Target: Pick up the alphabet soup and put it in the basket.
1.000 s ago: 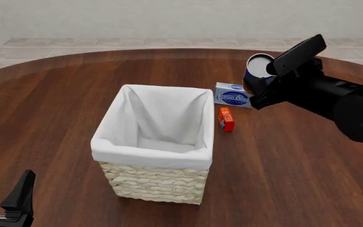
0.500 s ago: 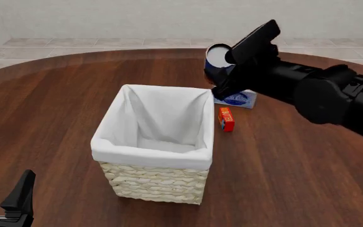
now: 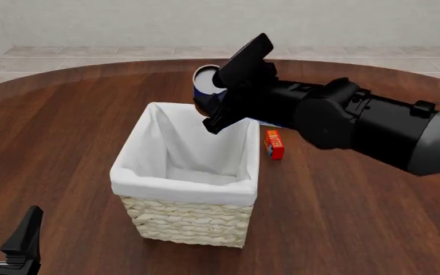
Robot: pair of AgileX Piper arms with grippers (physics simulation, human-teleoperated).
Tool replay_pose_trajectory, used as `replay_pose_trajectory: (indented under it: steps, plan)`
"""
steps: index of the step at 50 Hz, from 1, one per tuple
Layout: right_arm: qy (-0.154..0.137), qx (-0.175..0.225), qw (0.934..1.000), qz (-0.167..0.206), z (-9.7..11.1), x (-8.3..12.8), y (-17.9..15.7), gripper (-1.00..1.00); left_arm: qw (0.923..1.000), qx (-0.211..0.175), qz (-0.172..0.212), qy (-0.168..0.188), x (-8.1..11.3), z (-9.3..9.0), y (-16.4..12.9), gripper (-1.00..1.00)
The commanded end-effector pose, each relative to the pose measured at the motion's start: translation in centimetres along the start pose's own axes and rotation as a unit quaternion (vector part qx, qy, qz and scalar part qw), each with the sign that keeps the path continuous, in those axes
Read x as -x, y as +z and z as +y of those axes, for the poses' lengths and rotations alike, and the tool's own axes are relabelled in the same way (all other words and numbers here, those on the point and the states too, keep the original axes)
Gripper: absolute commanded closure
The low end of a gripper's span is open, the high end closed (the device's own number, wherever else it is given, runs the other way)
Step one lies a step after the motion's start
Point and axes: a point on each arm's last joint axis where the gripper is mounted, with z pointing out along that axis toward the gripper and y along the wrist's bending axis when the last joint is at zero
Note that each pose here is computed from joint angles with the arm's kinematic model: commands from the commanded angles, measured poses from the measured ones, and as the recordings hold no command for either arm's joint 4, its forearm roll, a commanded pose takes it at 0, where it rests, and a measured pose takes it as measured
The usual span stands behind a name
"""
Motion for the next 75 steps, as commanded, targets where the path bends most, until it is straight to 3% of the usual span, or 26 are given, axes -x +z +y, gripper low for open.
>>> replay_pose_trajectory:
  steps: [1,16,49,62,75]
  plan:
    - [0.013,0.026,0.9995,0.013,1.9,0.0,2.5,1.00,1.0000,0.000,0.000,0.000,0.0,0.0,0.0,-1.00]
    - [0.028,0.037,0.9976,0.052,2.3,-1.1,4.4,1.00,1.0000,0.000,0.000,0.000,0.0,0.0,0.0,-1.00]
    - [0.021,0.079,0.9888,0.124,5.3,-3.0,7.0,1.00,1.0000,0.000,0.000,0.000,0.0,0.0,0.0,-1.00]
    - [0.017,0.082,0.9835,0.160,5.2,-4.2,8.8,1.00,1.0000,0.000,0.000,0.000,0.0,0.0,0.0,-1.00]
    - [0.009,0.092,0.9823,0.163,6.1,-4.5,8.5,1.00,1.0000,0.000,0.000,0.000,0.0,0.0,0.0,-1.00]
